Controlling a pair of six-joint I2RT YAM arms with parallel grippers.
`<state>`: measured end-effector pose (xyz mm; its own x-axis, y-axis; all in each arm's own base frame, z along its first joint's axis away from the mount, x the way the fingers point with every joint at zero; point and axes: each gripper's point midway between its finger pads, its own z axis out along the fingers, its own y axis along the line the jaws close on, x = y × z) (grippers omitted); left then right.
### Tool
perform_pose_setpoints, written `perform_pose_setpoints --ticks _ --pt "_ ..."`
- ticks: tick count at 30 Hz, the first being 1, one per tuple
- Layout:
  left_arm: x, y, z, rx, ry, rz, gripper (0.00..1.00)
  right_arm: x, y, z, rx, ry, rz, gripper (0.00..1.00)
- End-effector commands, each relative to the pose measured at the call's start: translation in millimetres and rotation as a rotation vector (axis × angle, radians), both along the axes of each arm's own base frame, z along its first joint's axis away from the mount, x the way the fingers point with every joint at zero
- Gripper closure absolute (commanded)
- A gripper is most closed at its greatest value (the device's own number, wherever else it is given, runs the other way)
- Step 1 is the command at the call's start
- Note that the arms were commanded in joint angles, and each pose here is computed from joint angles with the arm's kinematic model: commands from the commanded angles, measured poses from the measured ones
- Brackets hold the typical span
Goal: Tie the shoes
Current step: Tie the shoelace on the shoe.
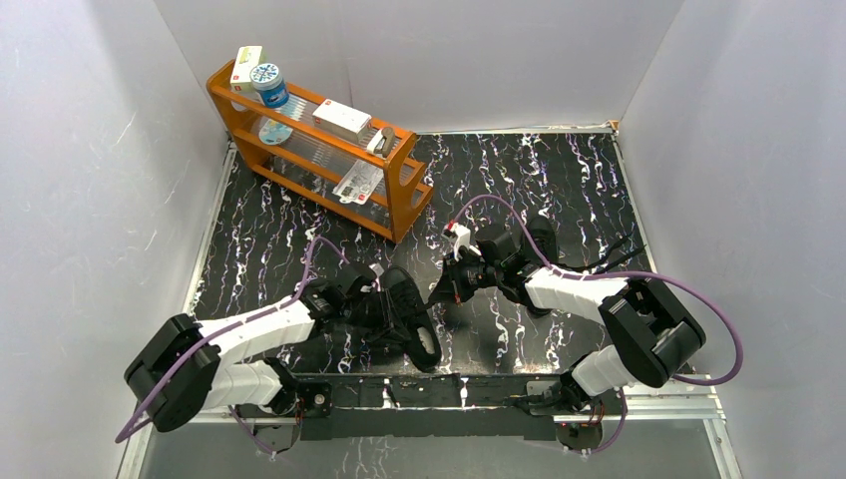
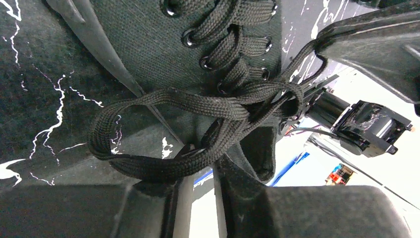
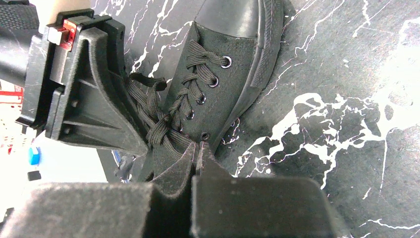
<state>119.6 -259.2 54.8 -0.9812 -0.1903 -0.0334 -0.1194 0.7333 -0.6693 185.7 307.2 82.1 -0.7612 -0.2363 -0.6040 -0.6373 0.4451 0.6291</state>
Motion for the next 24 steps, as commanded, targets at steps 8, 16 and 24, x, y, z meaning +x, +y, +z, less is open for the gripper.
perform_pose_setpoints --ticks 8,16,24 --pt "-26.2 -8.3 7.8 -0.032 0.052 -0.117 1.0 7.4 8.7 15.1 0.054 -0.038 0.013 1.0" --pt "-60.9 15.6 13.8 -0.071 0.12 -0.092 1.0 6.8 8.9 14.9 0.06 -0.039 0.016 1.0" --pt "-75.5 25.5 2.3 -0.043 0.207 -0.074 1.0 5.5 7.9 13.3 0.057 -0.035 0.018 1.0"
